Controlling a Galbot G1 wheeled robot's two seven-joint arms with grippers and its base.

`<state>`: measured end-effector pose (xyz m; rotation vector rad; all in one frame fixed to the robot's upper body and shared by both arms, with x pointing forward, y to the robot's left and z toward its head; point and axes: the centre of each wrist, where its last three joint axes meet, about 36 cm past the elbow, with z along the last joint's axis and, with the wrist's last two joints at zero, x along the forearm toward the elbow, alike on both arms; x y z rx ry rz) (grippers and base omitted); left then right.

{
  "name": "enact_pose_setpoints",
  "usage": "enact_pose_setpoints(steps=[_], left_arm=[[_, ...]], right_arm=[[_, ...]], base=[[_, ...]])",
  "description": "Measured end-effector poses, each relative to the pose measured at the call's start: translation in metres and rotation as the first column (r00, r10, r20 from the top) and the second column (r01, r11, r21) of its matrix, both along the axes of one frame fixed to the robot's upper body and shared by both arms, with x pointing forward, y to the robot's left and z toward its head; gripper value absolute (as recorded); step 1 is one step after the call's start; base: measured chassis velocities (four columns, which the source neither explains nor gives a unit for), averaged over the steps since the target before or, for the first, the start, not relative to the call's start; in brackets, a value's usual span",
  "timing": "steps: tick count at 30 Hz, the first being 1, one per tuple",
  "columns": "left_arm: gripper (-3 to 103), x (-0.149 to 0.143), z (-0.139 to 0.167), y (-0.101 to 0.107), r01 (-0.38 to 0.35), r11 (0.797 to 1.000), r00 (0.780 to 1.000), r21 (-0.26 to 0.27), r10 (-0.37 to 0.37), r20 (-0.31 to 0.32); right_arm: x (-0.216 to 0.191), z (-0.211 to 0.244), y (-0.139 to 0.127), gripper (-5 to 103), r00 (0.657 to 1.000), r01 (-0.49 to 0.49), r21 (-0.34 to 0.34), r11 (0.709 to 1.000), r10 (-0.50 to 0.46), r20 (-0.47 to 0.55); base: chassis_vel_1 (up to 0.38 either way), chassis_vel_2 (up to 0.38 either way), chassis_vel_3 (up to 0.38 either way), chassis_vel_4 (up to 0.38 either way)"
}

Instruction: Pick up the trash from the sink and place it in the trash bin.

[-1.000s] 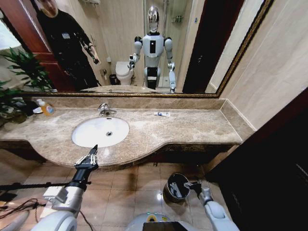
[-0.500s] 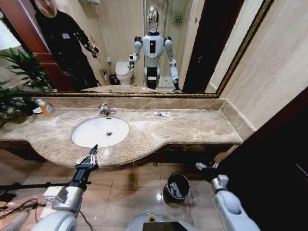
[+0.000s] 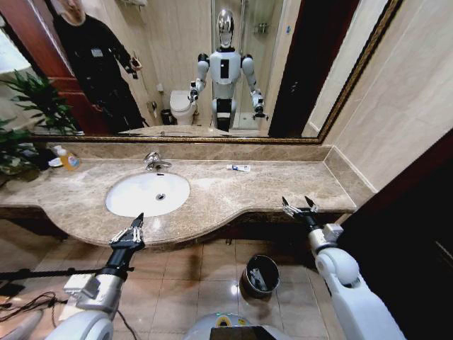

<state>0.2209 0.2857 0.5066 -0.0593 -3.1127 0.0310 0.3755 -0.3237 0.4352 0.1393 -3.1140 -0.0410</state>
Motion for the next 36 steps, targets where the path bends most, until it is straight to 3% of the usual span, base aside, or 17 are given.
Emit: enact_pose_setpoints(steps=[19,27,36], left_arm=[[0,0.000,0.000,0.000,0.000,1.000,1.000,0.000,0.000,0.000],[0,0.000,0.000,0.000,0.000,1.000,1.000,0.000,0.000,0.000],[0,0.000,0.000,0.000,0.000,1.000,1.000,0.000,0.000,0.000]], right_arm=[[0.056,0.005,-0.022,100,0.997,-0.071,-0.019,0.997,0.071,-0.006],[0.087,0.007,-0.011,100,0.994,-0.109,-0.021,0.994,0.109,-0.006],[0.121,0.003,0.022,100,0.985,-0.169,-0.018,0.985,0.168,-0.027]], base=[[0.000,0.000,0.000,0.000],[0.000,0.000,0.000,0.000],[0.000,0.000,0.000,0.000]])
